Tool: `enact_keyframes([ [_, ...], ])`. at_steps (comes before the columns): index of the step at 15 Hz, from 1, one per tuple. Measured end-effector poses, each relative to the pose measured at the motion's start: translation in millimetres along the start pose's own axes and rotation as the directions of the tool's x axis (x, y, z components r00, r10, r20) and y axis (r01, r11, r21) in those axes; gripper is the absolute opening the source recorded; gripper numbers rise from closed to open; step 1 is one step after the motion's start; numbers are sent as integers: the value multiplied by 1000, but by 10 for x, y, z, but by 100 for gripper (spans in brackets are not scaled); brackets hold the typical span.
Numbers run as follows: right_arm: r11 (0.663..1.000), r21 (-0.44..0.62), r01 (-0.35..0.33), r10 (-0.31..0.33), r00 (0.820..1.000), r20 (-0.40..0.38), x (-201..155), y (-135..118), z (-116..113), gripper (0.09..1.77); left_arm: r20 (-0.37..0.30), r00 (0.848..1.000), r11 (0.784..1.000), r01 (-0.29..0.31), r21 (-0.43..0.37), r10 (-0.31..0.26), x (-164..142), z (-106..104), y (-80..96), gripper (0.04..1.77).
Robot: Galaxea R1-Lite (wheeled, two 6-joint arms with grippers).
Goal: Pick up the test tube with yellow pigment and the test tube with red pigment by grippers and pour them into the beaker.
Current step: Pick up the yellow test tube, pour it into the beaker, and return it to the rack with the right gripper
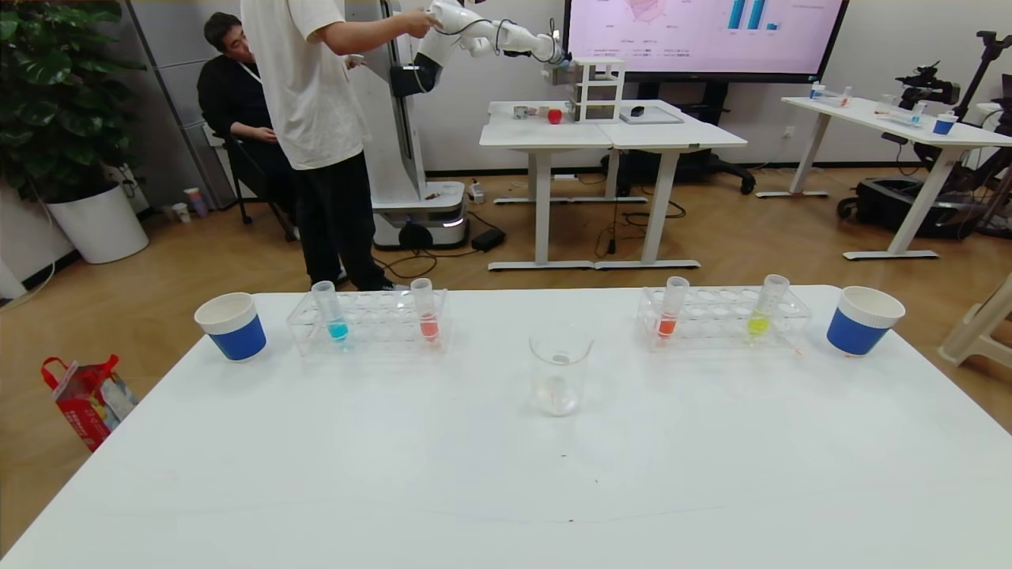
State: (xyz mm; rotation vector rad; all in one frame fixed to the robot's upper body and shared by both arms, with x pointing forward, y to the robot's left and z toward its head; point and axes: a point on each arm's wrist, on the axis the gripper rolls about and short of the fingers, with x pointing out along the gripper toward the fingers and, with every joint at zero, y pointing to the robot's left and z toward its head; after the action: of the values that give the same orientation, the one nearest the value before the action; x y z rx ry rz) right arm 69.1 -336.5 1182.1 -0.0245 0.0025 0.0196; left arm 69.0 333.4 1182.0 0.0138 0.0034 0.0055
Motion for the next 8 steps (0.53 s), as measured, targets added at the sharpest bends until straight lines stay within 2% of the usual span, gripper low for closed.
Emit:
enact_keyframes([
  [8, 1000, -1, 0, 0, 1000, 0, 0, 0, 0, 174, 0, 1000, 1000, 0, 0, 0, 0, 0, 0, 175],
])
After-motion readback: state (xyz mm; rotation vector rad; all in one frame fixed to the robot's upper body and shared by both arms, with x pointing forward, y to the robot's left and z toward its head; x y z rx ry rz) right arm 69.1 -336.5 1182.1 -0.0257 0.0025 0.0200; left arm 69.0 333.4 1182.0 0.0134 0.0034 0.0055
